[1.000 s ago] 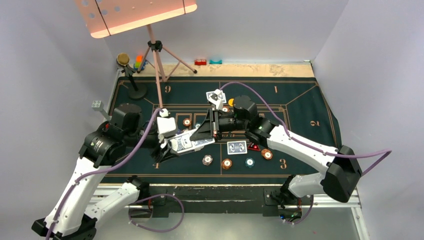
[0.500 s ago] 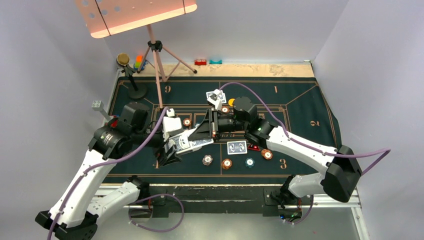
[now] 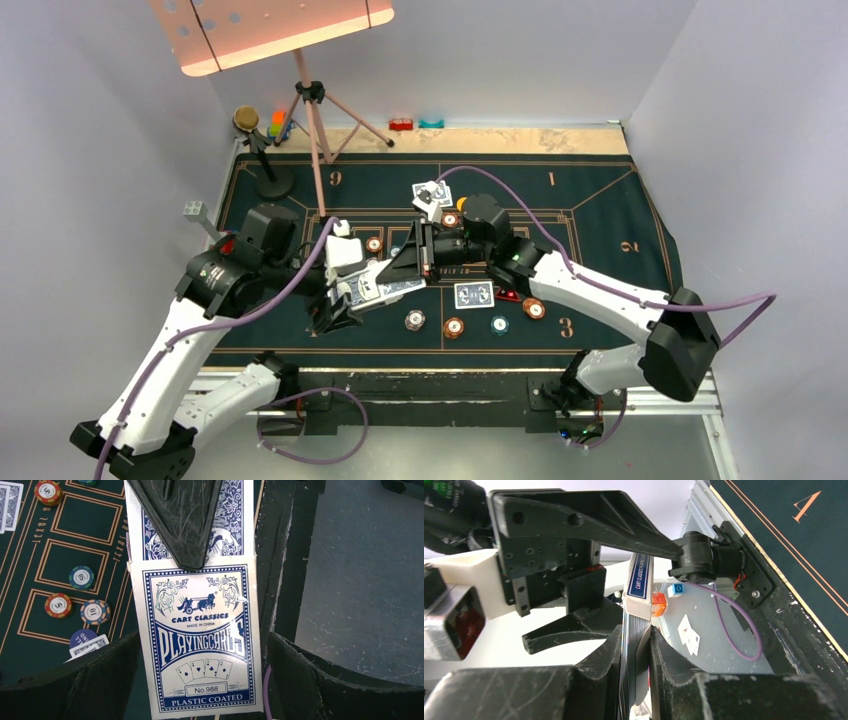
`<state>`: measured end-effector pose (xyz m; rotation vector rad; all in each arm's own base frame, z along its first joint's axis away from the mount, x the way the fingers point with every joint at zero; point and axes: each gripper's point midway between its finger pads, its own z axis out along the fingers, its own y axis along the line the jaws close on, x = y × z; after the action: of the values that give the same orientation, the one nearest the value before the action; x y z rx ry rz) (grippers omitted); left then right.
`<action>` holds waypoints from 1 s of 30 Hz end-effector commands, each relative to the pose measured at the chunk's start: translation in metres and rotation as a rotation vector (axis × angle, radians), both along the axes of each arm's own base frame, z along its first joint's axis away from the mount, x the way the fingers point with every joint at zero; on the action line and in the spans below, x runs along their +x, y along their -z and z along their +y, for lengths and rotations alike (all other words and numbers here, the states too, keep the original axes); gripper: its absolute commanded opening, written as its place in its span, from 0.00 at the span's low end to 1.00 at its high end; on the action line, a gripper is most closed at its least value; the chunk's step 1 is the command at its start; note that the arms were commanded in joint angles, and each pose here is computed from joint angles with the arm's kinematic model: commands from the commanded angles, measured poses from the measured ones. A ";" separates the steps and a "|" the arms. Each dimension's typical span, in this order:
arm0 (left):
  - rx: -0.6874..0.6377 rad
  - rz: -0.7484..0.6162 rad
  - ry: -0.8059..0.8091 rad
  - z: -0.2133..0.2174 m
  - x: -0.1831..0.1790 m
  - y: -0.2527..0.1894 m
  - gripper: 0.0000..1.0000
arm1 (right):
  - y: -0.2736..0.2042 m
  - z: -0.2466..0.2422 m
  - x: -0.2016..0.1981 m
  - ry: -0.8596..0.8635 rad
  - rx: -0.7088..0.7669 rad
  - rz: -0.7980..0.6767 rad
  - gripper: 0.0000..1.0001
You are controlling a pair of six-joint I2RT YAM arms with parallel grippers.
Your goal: Distribute texas hold em gaming equipment
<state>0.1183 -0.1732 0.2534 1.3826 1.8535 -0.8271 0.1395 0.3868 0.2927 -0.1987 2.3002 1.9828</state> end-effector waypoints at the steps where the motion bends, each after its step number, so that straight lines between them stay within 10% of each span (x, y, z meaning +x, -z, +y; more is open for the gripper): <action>1: -0.035 -0.056 0.049 -0.004 -0.003 -0.016 1.00 | -0.020 0.003 -0.002 -0.024 0.020 -0.065 0.00; 11: -0.013 -0.056 0.092 -0.006 -0.004 -0.003 0.96 | -0.023 0.005 -0.002 -0.026 0.022 -0.060 0.00; 24: -0.006 -0.057 0.056 -0.007 0.004 -0.007 0.50 | -0.019 0.005 -0.003 -0.033 -0.001 -0.051 0.00; 30: 0.005 -0.061 0.025 -0.002 0.003 -0.002 0.37 | -0.017 -0.001 -0.002 -0.020 -0.025 -0.045 0.28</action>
<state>0.1205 -0.1754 0.2508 1.4434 1.8202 -0.8055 0.1413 0.3894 0.2868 -0.2052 2.3647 1.9206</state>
